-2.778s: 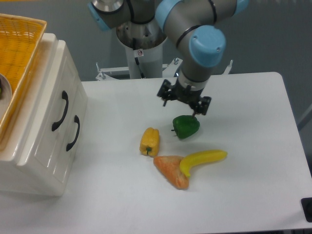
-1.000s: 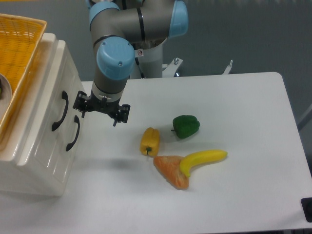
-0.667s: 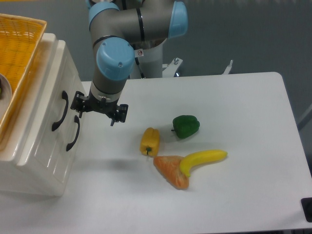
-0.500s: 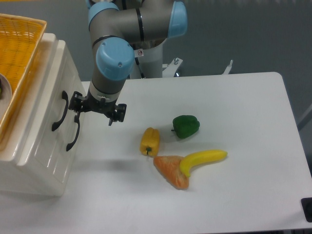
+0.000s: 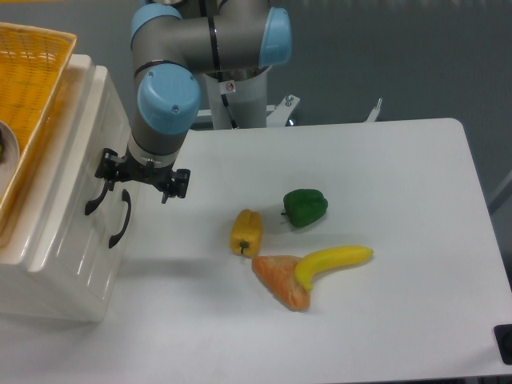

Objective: Slide open the top white drawer
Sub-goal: 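Lower the gripper onto the upper black drawer handle and hook it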

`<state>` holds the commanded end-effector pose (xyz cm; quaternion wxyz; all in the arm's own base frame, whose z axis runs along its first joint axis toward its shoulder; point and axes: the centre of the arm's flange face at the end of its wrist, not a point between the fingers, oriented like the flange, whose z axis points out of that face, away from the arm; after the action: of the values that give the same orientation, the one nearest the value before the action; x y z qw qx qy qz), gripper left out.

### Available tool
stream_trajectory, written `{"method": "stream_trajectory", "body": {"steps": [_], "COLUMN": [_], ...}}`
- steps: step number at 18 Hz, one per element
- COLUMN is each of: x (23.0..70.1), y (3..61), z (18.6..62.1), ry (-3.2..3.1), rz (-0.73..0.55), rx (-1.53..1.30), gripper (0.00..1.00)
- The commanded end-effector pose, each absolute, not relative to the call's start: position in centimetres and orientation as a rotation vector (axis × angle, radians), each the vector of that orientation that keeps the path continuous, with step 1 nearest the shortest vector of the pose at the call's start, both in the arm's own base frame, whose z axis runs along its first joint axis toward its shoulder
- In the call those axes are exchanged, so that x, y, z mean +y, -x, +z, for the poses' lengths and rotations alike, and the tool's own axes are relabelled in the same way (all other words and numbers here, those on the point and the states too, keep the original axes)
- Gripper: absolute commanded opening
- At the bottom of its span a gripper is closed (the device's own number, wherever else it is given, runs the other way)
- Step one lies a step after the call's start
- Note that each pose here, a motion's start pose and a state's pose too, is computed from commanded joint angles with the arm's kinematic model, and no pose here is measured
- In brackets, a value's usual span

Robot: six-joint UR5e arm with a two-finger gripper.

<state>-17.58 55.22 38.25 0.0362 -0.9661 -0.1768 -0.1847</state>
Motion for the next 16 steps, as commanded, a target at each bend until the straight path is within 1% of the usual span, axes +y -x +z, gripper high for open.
{"method": "stream_trajectory", "body": {"steps": [16], "x": [55.6], "y": [16.6], "z": [38.3], "ry": [2.966], "rz": [-0.623], "rx": [-0.530], "gripper": [1.00]}}
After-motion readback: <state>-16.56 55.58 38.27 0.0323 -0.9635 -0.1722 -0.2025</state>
